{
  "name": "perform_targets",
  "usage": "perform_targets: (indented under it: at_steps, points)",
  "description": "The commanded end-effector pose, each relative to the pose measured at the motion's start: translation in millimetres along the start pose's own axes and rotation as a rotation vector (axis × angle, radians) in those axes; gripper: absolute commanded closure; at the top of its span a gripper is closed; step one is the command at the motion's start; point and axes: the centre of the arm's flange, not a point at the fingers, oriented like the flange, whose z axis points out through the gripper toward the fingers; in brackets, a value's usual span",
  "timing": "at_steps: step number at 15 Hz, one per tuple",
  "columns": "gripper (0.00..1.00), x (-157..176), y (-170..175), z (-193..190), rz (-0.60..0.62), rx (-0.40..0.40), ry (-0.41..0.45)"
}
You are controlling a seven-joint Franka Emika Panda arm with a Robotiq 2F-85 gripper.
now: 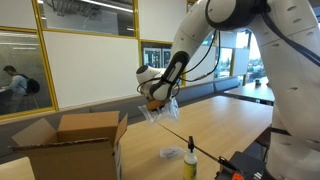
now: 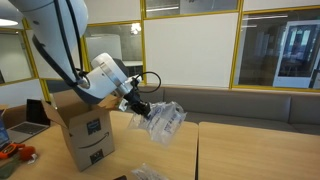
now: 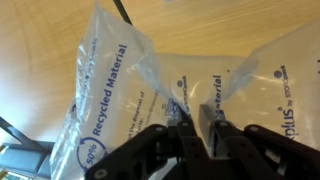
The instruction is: Pick up the plastics and put them in the box
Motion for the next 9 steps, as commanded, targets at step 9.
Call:
perform_targets:
  at_steps: [9]
  points:
    - [0.84,78.4,-52.2,-111.1,-0.121,0.203,0.222]
